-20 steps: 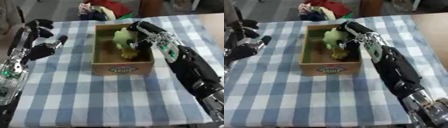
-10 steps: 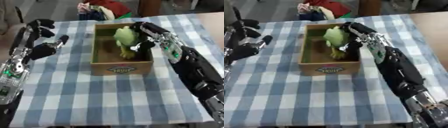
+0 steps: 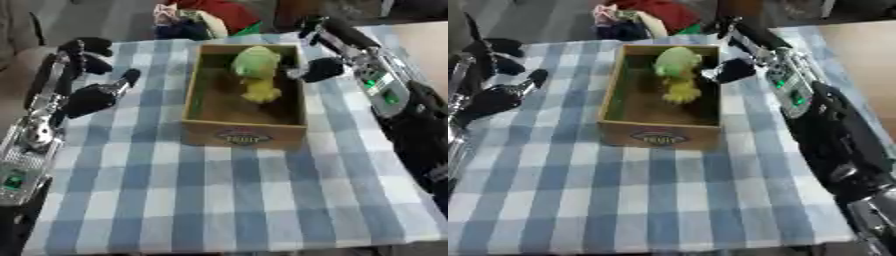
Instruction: Pick up objects on the table and place them in the box.
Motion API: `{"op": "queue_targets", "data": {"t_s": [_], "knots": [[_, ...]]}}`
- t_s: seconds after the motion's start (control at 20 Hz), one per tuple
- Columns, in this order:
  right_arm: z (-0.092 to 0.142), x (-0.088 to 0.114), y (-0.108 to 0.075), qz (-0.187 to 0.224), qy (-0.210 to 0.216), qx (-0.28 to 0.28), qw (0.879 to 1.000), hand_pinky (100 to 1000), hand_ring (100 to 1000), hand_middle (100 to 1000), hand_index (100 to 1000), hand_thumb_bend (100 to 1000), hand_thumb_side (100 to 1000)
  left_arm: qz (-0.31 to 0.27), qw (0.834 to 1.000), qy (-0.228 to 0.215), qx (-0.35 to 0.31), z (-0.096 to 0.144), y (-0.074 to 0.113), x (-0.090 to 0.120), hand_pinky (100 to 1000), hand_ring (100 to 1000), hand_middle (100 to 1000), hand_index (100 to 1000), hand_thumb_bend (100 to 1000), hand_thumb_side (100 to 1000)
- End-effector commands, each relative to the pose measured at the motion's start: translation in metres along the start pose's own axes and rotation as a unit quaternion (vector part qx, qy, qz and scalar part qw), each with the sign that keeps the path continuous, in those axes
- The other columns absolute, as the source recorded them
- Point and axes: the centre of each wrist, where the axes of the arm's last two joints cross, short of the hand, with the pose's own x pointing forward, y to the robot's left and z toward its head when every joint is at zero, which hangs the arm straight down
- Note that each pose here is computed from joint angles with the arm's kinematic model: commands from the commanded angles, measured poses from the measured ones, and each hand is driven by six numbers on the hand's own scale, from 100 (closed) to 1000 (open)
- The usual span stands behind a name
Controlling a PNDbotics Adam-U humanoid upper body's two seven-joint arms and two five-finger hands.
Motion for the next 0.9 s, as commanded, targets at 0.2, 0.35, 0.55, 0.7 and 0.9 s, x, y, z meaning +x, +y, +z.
{"op": "queue_targets", "data": {"t_s": [0.2,0.35,0.55,0.7,0.9], "knots": [[0.041,-0.001,-0.059,-0.033,-0.007,-0.08,0.996,625,725,733,811,289,328,-0.013,1.0,0.002,0.019,0.002,0.016,-0.002,686,598,626,752,528,241],[0.063,-0.004,-0.07,-0.049,0.004,-0.106,0.993,617,716,718,798,251,304,-0.012,1.0,0.004,0.021,0.003,0.016,-0.004,685,596,623,752,526,240],[0.086,-0.008,-0.076,-0.069,0.019,-0.127,0.989,610,708,707,793,173,269,-0.011,1.0,0.007,0.025,0.004,0.017,-0.007,681,592,619,750,525,237],[0.098,-0.01,-0.078,-0.081,0.028,-0.139,0.987,606,704,702,791,161,265,-0.01,0.999,0.01,0.03,0.006,0.018,-0.009,678,589,616,748,524,234],[0.111,-0.016,-0.075,-0.098,0.045,-0.152,0.982,597,695,692,786,118,243,-0.009,0.999,0.013,0.039,0.007,0.02,-0.012,671,582,609,744,522,229]]}}
